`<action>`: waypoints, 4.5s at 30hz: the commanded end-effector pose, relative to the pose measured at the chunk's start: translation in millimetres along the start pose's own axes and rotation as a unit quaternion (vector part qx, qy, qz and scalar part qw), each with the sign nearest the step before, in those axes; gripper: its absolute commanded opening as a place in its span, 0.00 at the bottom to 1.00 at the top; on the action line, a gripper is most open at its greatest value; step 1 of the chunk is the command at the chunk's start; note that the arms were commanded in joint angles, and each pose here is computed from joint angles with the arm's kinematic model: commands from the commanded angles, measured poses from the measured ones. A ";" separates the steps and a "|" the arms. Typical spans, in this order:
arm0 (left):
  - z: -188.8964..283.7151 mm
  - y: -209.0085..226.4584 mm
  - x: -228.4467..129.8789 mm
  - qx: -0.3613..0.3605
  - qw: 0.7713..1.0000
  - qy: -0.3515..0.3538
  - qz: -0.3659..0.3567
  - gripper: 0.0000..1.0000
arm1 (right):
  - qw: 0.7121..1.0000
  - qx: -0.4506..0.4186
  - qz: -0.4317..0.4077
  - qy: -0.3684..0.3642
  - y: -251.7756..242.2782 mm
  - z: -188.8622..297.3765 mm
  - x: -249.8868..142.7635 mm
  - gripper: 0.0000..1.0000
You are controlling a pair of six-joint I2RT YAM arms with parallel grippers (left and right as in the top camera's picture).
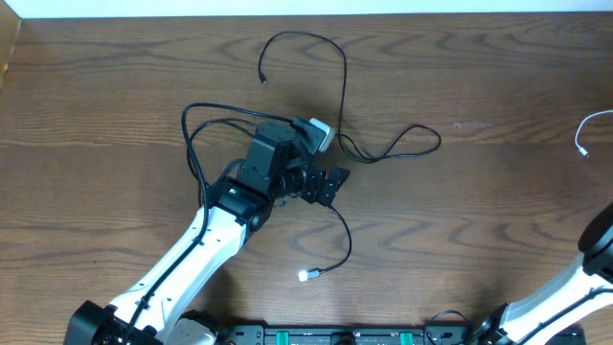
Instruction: Untangle cables
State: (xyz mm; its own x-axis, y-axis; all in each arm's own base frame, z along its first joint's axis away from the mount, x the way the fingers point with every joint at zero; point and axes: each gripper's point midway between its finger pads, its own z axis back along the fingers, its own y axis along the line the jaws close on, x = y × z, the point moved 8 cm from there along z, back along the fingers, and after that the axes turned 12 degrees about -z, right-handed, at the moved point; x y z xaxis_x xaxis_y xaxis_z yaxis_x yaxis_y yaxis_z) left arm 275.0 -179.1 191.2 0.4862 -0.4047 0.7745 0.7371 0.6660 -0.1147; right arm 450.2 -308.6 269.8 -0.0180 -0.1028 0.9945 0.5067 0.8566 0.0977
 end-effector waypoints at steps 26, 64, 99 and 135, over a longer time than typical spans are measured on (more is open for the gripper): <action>-1.1 -1.3 -0.7 -0.007 1.000 0.001 0.003 0.92 | 0.973 -0.135 -0.022 0.186 -118.2 31.8 -52.0 0.50; -1.1 -1.3 -0.7 -0.007 1.000 0.001 0.003 0.92 | 0.814 0.214 -0.319 0.437 -4.4 84.1 -102.9 0.99; -1.1 -1.3 -0.7 -0.007 1.000 0.001 0.003 0.92 | 0.792 -0.187 -0.125 0.568 38.4 144.3 -224.9 0.99; -1.1 -1.3 -0.7 -0.007 1.000 0.001 0.003 0.92 | 0.783 -0.336 -0.186 0.488 -111.3 79.4 -234.7 0.98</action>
State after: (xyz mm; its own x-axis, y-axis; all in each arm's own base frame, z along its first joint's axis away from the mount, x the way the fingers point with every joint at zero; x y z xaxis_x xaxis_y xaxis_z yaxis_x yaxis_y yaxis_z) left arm 275.0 -179.1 191.2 0.4879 -0.4032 0.7742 0.7360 0.6669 -0.1165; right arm 358.5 -331.0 70.0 0.1958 -0.8583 0.4743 0.9544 0.2779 0.1088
